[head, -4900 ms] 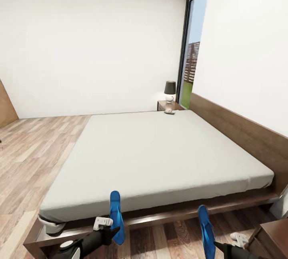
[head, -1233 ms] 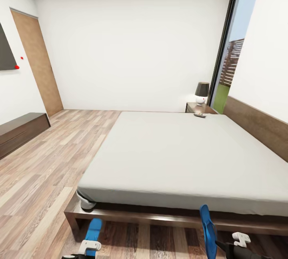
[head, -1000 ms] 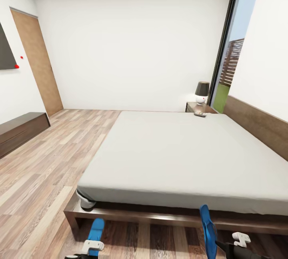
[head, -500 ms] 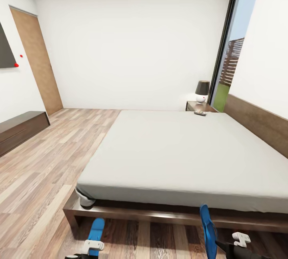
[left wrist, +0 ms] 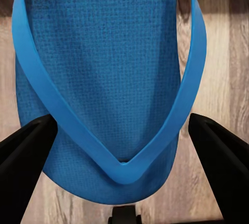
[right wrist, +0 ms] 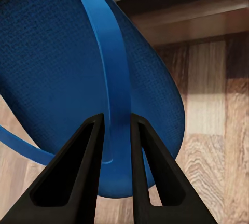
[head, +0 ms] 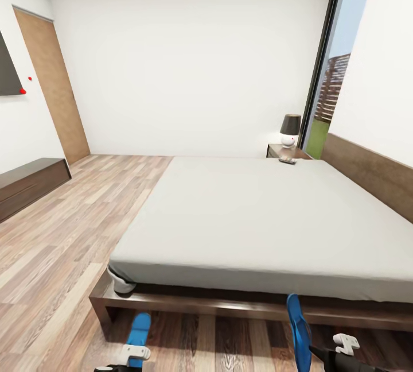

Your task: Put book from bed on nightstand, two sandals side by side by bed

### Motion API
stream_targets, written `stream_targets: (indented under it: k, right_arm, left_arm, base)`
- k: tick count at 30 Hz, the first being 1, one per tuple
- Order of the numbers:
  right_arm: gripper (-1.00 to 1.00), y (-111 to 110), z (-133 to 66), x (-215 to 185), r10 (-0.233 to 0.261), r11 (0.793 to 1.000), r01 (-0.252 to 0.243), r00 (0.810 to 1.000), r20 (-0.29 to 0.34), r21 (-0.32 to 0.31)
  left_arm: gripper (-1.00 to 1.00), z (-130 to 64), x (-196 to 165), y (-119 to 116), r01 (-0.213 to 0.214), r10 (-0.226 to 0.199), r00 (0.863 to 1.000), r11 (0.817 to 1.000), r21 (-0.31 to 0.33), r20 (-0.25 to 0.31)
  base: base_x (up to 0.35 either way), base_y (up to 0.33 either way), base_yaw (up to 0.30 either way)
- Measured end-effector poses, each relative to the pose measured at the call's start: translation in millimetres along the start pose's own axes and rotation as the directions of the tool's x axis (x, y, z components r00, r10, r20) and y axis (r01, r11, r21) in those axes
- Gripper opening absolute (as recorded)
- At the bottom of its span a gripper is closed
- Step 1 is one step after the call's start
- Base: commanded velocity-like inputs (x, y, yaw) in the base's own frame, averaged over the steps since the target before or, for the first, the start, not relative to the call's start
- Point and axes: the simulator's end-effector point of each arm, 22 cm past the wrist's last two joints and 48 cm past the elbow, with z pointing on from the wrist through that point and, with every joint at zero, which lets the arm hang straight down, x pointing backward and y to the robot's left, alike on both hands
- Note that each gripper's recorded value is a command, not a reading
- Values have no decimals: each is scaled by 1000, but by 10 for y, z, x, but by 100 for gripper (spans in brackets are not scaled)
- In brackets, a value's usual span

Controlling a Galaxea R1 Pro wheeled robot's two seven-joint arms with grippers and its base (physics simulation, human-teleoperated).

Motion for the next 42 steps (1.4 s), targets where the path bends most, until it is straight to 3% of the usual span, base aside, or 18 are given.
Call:
stream_targets:
  k: [42]
  right_arm:
    - [-100,-424,471,534,-2,1000,2,1000,2,6]
  left_arm:
    - [-100,709,408,-121,1,-1,1000,1000,15,4]
  base:
    - [0,0,0]
